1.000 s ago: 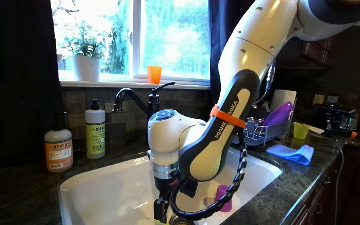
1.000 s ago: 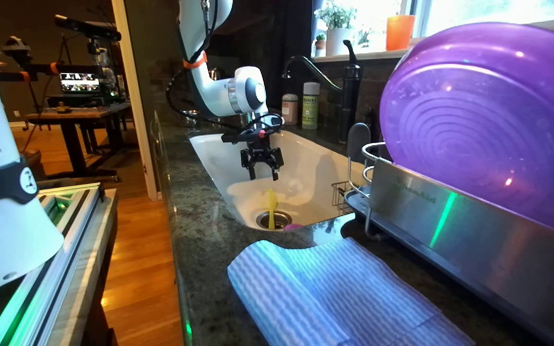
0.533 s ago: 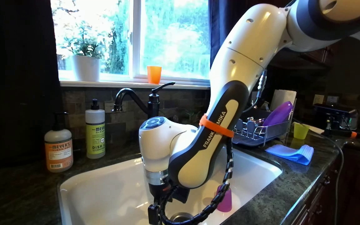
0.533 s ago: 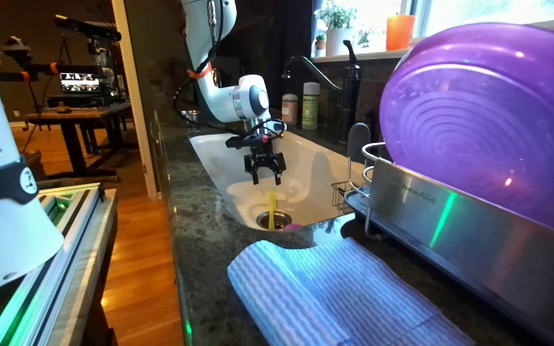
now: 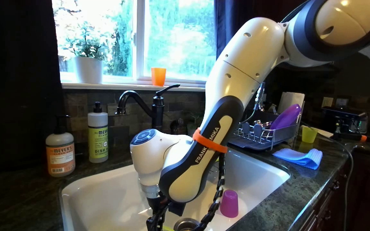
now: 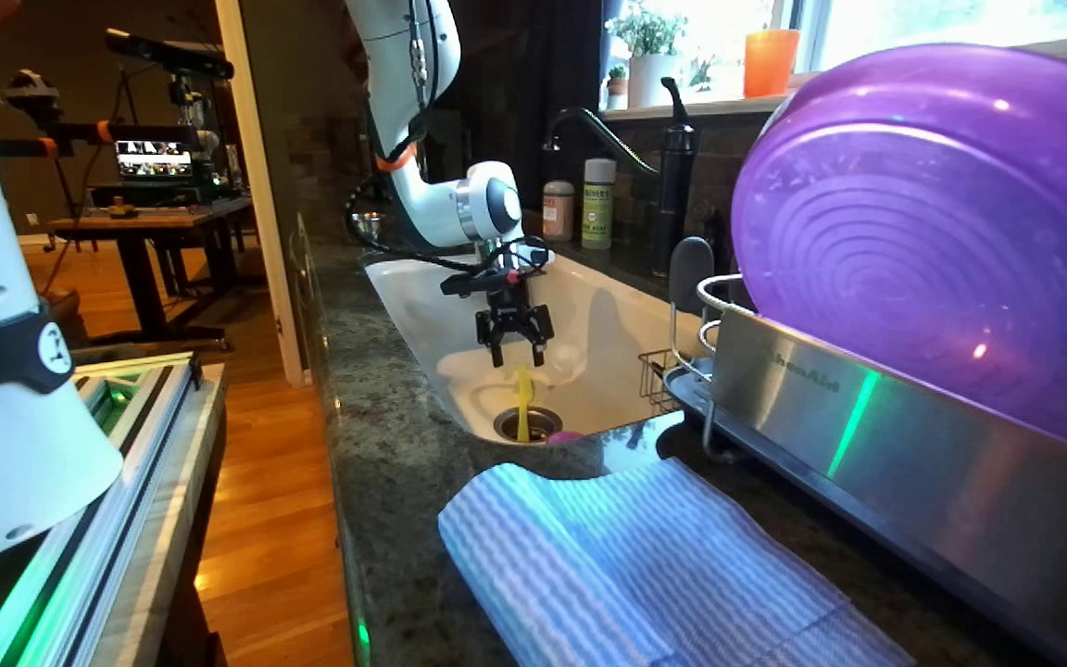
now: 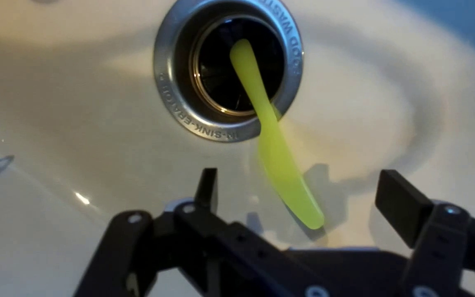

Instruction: Rotate the water faucet to the left and remove the yellow knife from the sink and place it on the counter top

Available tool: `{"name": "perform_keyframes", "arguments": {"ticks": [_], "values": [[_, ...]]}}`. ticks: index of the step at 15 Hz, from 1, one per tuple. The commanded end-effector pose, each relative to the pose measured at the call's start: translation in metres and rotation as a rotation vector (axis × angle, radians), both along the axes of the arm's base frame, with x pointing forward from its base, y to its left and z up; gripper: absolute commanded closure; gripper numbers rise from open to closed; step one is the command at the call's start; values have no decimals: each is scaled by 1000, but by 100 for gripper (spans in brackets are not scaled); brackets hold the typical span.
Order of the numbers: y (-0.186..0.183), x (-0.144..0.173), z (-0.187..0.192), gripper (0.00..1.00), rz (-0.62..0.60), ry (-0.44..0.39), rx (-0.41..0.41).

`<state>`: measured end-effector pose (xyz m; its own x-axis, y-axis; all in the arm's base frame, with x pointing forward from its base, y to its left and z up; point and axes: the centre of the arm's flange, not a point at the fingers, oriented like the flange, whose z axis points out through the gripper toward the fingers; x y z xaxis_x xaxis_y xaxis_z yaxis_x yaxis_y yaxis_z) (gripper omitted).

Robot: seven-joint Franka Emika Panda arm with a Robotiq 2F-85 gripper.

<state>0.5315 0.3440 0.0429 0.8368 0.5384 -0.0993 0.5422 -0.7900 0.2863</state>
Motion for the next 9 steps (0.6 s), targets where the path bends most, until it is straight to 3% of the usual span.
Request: {"name": "perform_keyframes", "arguments": {"ticks": [1,4,5,6,7,9], "values": [[16,12,-18,8,-41,-14,-38],[17,14,-24,22,-73,-19,-62],[17,15,-25,21,-80,-19,-69],[17,16,-27,30,-88,-17,-75],[16,16,-29,26,-97,-15,-84],[15,17,-30,32,-111,-13,-96]]}}
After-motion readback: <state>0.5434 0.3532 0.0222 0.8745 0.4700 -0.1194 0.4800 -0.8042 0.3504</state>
